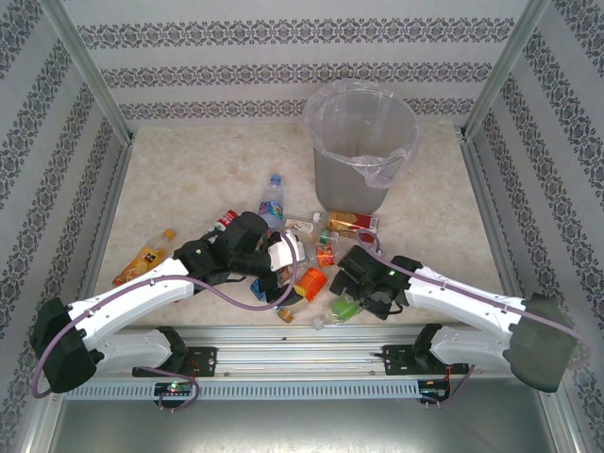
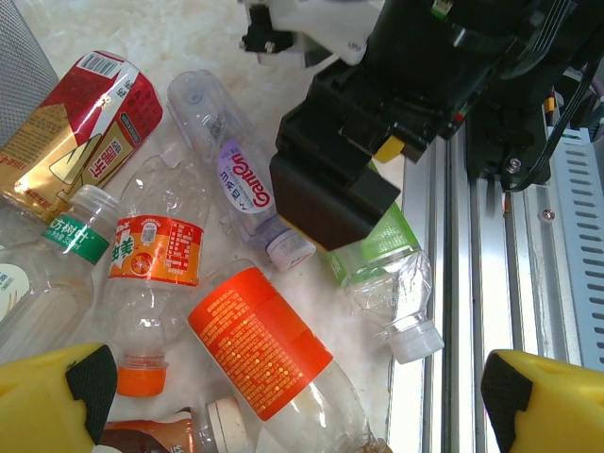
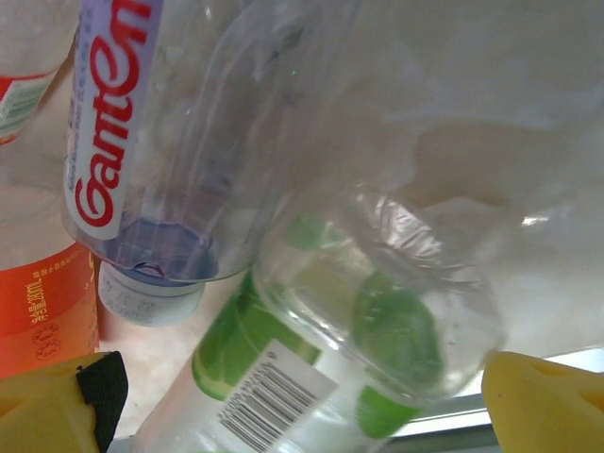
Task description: Put the plastic bottles in the bin
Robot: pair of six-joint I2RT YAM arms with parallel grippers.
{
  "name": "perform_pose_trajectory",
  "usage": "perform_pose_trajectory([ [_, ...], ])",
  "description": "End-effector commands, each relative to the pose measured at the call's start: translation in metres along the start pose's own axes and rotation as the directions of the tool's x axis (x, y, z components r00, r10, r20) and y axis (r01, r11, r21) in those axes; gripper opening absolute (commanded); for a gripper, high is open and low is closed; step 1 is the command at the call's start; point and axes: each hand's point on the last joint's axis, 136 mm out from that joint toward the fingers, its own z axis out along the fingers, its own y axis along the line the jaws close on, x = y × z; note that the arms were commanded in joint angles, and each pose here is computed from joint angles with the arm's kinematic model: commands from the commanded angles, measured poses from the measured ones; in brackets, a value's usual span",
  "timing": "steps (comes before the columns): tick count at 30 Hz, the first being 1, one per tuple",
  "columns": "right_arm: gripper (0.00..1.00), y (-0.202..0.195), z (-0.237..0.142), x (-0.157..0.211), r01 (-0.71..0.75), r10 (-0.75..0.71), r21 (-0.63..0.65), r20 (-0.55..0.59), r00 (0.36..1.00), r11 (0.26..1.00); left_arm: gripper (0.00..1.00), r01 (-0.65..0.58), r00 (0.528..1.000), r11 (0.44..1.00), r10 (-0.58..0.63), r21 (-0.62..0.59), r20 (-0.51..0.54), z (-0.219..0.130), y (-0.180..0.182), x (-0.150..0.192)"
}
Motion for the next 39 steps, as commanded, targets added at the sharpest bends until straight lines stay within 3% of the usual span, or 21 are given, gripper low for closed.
perform_pose_trajectory([
  [1, 0.95, 0.008, 0.010, 0.007, -0.023, 0.022, -0.026, -0.018, 1.000, 0.999, 1.00, -0.028, 1.000, 1.000, 0.028, 0.012, -0.005, 0.001, -0.004, 0.000],
  [22, 0.69, -0.023, 0.030, -0.003, -0.172, 0.177, -0.055, 0.087, 0.980, 0.984, 1.00, -0.022, 1.000, 1.000, 0.022, 0.007, -0.010, 0.002, -0.003, 0.001],
  [30, 0.59, -0.051, 0.010, -0.031, -0.232, 0.244, -0.087, 0.172, 0.954, 0.969, 1.00, 0.003, 1.000, 1.000, -0.003, -0.002, 0.013, 0.003, -0.001, -0.003],
  [39, 0.57, -0.078, -0.016, -0.069, -0.302, 0.328, -0.140, 0.228, 0.917, 0.943, 1.00, 0.025, 0.999, 1.000, -0.025, -0.006, 0.040, 0.002, 0.000, -0.010],
])
